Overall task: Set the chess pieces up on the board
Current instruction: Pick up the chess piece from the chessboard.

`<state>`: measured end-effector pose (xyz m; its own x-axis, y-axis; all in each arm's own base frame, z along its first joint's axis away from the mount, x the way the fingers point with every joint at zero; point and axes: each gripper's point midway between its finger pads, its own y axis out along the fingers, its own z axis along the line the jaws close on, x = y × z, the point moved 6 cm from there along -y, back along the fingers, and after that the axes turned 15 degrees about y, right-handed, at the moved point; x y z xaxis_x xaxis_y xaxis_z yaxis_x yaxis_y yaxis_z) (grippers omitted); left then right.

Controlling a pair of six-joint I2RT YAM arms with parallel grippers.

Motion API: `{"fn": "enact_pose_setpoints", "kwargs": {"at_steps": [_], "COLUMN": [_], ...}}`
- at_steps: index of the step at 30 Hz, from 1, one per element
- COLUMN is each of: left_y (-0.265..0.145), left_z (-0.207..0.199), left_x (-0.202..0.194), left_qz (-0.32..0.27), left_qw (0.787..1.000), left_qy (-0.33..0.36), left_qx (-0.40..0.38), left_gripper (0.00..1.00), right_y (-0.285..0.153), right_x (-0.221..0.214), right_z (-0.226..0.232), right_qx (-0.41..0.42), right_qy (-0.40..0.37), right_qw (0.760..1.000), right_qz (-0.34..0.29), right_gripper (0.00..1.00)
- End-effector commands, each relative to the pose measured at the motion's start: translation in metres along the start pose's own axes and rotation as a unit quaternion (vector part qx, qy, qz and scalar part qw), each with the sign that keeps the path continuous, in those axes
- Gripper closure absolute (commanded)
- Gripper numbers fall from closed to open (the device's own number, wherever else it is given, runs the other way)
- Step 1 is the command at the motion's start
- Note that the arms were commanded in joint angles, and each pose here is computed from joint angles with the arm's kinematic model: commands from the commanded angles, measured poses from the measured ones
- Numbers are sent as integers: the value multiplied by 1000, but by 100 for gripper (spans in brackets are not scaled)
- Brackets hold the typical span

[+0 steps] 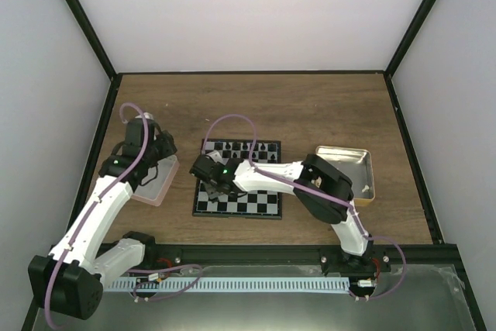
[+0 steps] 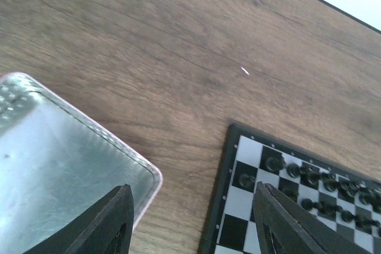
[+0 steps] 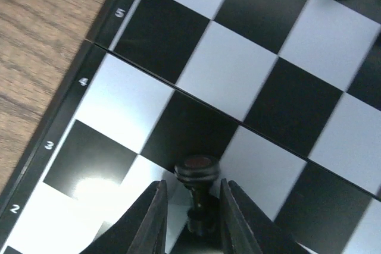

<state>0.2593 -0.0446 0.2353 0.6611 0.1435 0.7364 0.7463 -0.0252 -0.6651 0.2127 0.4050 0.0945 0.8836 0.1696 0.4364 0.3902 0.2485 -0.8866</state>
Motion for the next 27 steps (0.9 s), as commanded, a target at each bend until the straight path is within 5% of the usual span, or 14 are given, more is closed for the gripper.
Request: {"fn": "enact_pose_setpoints", "kwargs": {"at_steps": [1,9,27], "left_y": [5,20,40], "left_z": [-13,-36,-56], "left_x": [-10,-44,-77], "left_qz": [11,70,140], "left_qw": [998,979,944], "left_qy": [-1,-17,-80], "left_qx": [-69,-189,-289], "left_gripper": [43,43,38], "right_y": [-7,-11,-33], "right_x": [-6,4,18], "right_z": [-14,-23,-24], "right_qx": [-26,22,161], "right_qy": [24,74,60], "right_qw": [999,997,984], "right_qz": [-5,-20,-44], "right_gripper": [76,87,95]}}
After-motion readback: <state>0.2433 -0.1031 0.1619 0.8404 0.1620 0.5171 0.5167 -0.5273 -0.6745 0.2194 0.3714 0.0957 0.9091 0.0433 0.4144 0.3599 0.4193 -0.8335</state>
